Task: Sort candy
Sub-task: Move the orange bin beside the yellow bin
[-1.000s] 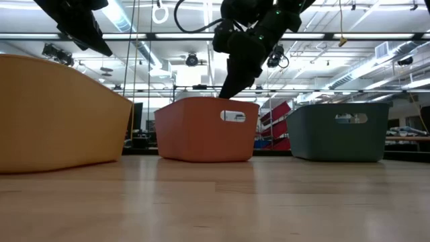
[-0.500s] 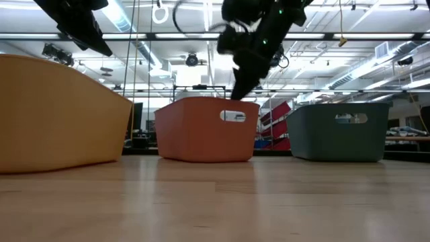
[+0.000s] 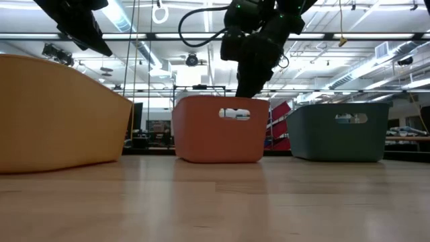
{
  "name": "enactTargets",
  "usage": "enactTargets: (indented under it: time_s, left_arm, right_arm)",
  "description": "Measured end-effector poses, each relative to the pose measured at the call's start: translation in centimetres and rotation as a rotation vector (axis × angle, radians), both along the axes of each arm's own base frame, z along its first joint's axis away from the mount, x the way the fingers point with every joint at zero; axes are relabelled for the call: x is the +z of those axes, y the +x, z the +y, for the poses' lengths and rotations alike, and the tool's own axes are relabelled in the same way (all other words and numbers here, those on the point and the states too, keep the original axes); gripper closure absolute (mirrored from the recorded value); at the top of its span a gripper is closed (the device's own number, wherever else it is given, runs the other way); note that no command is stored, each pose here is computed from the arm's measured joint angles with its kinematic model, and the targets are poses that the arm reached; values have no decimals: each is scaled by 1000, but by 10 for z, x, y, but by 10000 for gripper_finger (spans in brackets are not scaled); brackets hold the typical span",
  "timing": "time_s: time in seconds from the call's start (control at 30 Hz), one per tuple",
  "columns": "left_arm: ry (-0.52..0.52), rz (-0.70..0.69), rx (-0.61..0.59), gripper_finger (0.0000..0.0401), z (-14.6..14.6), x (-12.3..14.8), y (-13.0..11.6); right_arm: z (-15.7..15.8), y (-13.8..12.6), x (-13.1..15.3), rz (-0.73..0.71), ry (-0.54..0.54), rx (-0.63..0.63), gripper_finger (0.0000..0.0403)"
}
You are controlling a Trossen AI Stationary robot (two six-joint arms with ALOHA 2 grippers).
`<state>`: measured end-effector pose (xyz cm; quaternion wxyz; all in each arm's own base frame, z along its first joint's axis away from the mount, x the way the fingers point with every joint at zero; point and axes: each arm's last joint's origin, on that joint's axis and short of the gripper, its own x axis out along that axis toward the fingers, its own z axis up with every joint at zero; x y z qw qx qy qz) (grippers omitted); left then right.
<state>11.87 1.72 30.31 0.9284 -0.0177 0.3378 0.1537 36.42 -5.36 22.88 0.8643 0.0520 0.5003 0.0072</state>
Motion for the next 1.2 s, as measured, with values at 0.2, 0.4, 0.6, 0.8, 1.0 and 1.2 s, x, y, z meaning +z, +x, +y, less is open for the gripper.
enactTargets:
  time_s: [0.2, 0.4, 0.6, 0.8, 1.0, 1.2]
  left_arm:
    - [0, 0, 0, 400, 0, 0, 0]
    - [0, 0, 0, 400, 0, 0, 0]
    - [0, 0, 0, 400, 0, 0, 0]
    - [0, 0, 0, 400, 0, 0, 0]
    - [0, 0, 0, 400, 0, 0, 0]
    - [0, 0, 0, 400, 0, 0, 0]
  right_arm:
    - [8, 2, 1, -16, 63, 35, 403]
    - [17, 4, 2, -35, 106, 63, 403]
    - [30, 8, 4, -69, 129, 85, 403]
    - [43, 9, 4, -65, 153, 84, 403]
    - [56, 10, 4, -56, 175, 86, 403]
    - [70, 9, 4, -44, 211, 89, 403]
